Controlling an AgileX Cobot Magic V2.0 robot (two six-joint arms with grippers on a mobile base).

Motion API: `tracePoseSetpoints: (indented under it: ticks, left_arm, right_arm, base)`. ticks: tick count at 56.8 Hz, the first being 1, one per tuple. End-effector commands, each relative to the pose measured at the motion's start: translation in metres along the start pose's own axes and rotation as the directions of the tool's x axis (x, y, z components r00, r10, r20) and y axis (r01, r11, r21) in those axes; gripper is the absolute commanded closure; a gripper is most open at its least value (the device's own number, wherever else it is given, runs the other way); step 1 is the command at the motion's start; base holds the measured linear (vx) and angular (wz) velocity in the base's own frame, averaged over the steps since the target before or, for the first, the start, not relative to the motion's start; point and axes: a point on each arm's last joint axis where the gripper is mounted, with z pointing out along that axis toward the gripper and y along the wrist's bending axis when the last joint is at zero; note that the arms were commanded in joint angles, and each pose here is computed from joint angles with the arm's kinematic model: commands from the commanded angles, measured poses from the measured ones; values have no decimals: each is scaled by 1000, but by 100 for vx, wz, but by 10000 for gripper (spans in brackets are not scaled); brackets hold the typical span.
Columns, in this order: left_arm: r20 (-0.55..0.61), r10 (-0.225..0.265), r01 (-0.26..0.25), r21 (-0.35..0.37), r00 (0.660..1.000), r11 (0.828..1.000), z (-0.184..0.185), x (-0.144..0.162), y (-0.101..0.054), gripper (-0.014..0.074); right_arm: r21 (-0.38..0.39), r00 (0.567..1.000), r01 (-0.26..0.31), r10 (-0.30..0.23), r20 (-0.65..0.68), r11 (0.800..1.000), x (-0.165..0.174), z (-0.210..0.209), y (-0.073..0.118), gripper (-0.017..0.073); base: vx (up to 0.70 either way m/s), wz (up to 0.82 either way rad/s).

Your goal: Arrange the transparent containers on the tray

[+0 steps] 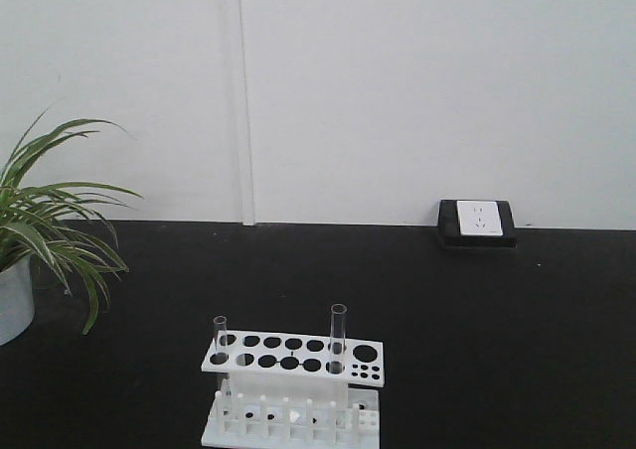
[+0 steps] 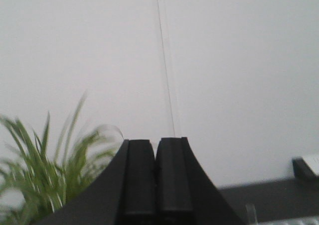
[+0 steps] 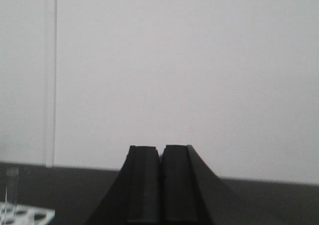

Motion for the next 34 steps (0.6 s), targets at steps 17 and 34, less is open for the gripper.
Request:
tracePoseSetpoints:
  ticks: [17, 34]
  left_arm:
    - [42, 74, -74, -9, 996, 997, 112, -105, 7, 599]
    - [-245, 49, -44, 25, 968, 999, 180, -43, 2, 599]
  right_arm:
    - [16, 986, 76, -78, 145, 997, -140, 75, -9, 571]
    - [-7, 994, -32, 31, -107, 999, -93, 158, -7, 571]
  base:
    - [0, 0]
    - [0, 0]
